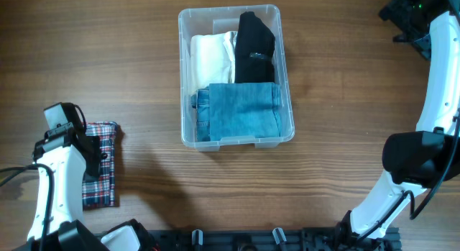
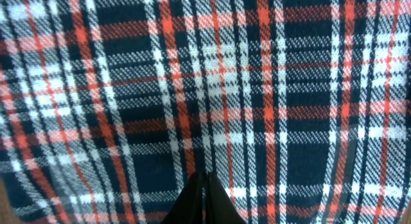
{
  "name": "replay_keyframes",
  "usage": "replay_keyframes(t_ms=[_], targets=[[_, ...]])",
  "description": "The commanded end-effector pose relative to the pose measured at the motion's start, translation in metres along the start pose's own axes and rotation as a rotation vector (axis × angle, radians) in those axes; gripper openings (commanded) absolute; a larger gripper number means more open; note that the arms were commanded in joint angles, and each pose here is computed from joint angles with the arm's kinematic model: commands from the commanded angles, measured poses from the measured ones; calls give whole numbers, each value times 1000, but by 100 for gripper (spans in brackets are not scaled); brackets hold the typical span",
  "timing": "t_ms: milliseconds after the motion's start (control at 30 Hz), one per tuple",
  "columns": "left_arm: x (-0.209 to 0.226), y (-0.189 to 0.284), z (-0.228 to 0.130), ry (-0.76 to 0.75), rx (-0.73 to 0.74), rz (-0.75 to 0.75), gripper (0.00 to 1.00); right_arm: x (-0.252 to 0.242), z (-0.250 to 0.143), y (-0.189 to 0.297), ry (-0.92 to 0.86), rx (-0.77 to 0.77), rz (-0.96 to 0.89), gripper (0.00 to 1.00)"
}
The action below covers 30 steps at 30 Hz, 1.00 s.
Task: Pack container
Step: 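Grasp the edge of the plaid cloth with the left gripper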
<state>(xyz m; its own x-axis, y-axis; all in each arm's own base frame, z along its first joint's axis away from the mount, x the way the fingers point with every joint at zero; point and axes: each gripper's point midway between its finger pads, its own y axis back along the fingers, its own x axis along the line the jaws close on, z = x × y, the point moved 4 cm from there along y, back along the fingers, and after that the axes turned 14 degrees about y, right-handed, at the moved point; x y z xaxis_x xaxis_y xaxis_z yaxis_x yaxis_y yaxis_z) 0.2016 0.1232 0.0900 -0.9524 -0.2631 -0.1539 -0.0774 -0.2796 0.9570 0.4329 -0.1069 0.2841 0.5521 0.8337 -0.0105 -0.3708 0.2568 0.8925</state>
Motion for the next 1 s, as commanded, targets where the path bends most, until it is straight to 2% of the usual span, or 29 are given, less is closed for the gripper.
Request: replay_keyframes(t_ms=[0, 167, 300, 467, 567, 667, 833, 900, 933, 967], targets=[[2, -12, -4, 9, 23, 30, 4, 2, -1, -6, 2, 12, -6, 100], [-13, -37, -25, 4, 149, 26, 4, 2, -1, -6, 2, 12, -6, 100], [-42, -61, -52, -2, 312, -67, 4, 2, -1, -6, 2, 12, -6, 100], [-99, -70, -78, -48, 401, -326, 4, 2, -1, -6, 1, 12, -6, 100], [-131, -46, -90, -169, 468, -535, 4, 2, -1, -6, 2, 12, -6, 100], [-149, -11, -92, -260, 532, -673, 4, 2, -1, -6, 2, 12, -6, 100], [-156, 64, -72, -399, 443, -900, 5, 2, -1, -6, 2, 12, -6, 100], [-153, 87, -53, -372, 362, -944, 7, 2, -1, -6, 2, 12, -6, 100], [-151, 92, -45, -360, 323, -952, 10, 2, -1, -6, 1, 12, -6, 100], [-149, 101, -31, -375, 238, -972, 20, 2, -1, -6, 2, 12, -6, 100]])
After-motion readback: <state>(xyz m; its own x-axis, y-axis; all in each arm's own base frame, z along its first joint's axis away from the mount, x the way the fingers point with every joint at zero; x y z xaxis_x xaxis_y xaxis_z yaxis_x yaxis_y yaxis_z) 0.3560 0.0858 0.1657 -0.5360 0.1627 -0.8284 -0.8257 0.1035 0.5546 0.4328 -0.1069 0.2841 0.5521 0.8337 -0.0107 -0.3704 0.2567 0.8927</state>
